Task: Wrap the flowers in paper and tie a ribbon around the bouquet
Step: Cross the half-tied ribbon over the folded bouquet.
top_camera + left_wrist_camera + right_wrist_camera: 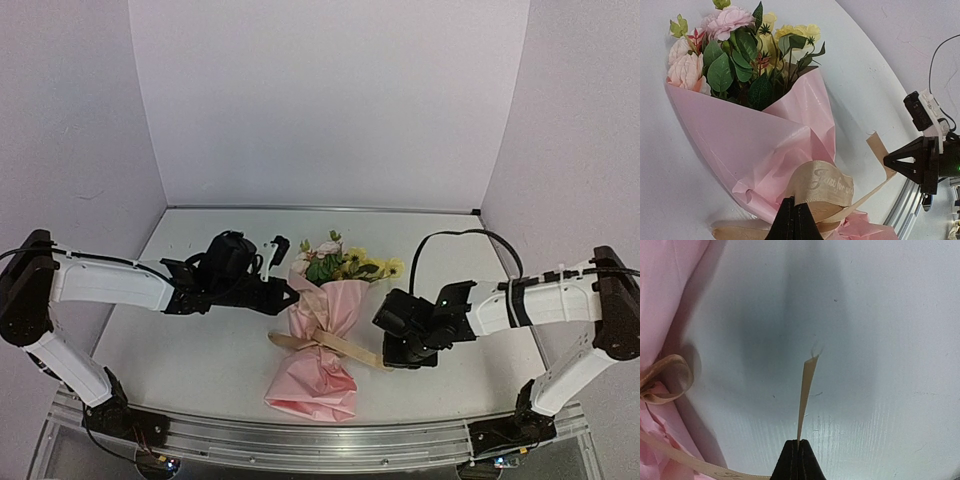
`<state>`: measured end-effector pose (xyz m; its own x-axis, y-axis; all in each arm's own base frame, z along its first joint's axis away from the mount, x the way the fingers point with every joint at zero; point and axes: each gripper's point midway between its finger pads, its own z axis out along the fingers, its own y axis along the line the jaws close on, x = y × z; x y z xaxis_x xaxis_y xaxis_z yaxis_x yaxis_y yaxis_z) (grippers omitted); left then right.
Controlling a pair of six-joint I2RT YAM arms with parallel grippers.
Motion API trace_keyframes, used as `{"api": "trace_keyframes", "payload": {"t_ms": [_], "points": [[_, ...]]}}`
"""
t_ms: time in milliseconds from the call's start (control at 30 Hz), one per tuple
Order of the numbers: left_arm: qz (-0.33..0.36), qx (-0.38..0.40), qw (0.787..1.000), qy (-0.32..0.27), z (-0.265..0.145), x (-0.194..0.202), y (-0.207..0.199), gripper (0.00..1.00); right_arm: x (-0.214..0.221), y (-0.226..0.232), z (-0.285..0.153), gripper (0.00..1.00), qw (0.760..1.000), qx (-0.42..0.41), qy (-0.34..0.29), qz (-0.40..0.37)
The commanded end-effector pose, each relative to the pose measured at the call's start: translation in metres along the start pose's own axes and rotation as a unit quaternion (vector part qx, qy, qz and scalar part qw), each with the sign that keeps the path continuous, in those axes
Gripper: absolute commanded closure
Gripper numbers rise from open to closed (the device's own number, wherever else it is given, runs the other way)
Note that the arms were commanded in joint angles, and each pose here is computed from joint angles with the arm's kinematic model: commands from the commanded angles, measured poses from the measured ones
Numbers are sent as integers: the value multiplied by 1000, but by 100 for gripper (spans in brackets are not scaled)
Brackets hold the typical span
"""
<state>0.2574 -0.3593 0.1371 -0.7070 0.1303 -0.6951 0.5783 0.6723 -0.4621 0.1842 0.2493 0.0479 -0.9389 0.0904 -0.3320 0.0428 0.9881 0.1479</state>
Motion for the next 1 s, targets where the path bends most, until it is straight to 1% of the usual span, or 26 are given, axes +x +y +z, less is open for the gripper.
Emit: {"api": "trace_keyframes", "payload": {"t_ms": [0, 67, 100, 167, 233, 333, 400, 533, 667, 733, 833, 967], "points": [[27, 42, 999, -5, -9, -8, -19, 100, -6, 13, 0, 99, 1000, 9, -9, -8], [34, 63, 997, 8, -7, -4, -26, 100, -12, 17, 0, 92, 1000, 9, -19, -12], [38, 74, 996, 17, -5, 0, -29, 100, -15, 20, -1, 87, 1000, 8, -23, -16], [40, 80, 996, 27, -2, 3, -31, 100, -20, 27, -1, 81, 999, 6, -28, -21], [41, 81, 995, 35, 0, 6, -30, 100, -21, 32, 1, 73, 999, 7, -28, -26], [43, 77, 995, 38, 0, 7, -29, 100, -24, 32, 0, 67, 999, 6, -34, -27], [42, 75, 996, 39, -1, 8, -28, 100, -29, 41, -6, 64, 998, -20, -44, -34], [36, 57, 997, 42, 1, 11, -21, 100, -37, 77, -25, 56, 989, -104, -64, -79], [23, 31, 999, 36, 2, 8, -12, 100, -31, 112, -40, 55, 971, -194, -63, -124], [21, 30, 999, 32, 1, 7, -12, 100, -27, 130, -49, 53, 960, -229, -67, -146], [17, 31, 999, 30, 1, 6, -12, 100, -21, 150, -55, 52, 950, -248, -61, -180], [17, 29, 999, 27, 0, 4, -12, 100, -18, 164, -50, 54, 950, -242, -54, -192]]}}
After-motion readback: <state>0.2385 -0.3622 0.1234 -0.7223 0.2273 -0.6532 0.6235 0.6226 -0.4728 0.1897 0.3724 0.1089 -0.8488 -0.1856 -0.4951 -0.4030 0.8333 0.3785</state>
